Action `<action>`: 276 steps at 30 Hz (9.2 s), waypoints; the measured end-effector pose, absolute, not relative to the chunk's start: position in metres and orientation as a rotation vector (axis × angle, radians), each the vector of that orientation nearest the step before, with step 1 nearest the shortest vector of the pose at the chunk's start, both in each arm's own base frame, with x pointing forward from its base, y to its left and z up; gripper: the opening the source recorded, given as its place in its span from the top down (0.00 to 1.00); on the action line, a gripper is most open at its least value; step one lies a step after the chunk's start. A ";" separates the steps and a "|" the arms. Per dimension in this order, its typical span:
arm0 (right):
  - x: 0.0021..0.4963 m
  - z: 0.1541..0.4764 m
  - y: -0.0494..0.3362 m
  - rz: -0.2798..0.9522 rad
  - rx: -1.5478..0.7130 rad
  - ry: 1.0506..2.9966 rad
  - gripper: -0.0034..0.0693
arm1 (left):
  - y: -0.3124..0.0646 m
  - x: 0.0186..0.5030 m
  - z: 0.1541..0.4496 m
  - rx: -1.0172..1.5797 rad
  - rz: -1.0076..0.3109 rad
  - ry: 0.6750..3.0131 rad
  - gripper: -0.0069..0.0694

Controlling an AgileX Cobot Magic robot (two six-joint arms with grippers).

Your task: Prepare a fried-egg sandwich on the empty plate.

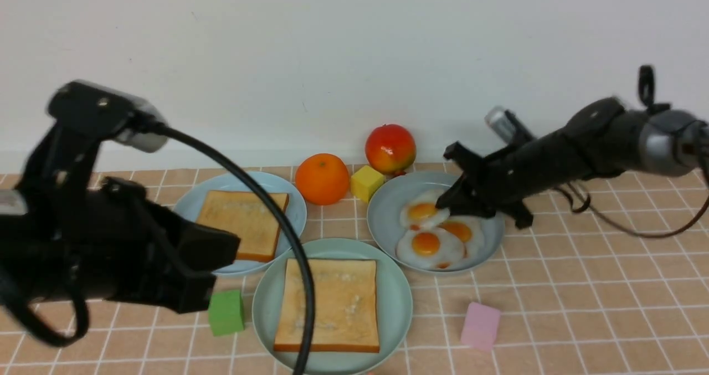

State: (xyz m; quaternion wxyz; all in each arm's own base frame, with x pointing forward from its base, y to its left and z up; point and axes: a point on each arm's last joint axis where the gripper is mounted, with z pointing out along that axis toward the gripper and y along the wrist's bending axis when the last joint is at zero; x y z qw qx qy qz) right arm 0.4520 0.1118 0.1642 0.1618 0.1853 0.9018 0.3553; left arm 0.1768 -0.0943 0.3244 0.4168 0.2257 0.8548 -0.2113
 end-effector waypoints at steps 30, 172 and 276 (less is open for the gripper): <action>0.376 0.163 0.255 1.108 -0.267 2.745 0.77 | -0.069 0.147 0.335 0.424 -0.396 2.231 0.92; 0.161 0.346 0.094 0.542 -0.216 2.480 0.87 | -0.110 0.208 0.324 0.193 -0.803 2.352 0.93; 0.002 0.283 0.016 0.519 -0.176 1.863 0.88 | 0.003 0.052 0.169 -0.269 -0.154 1.868 0.87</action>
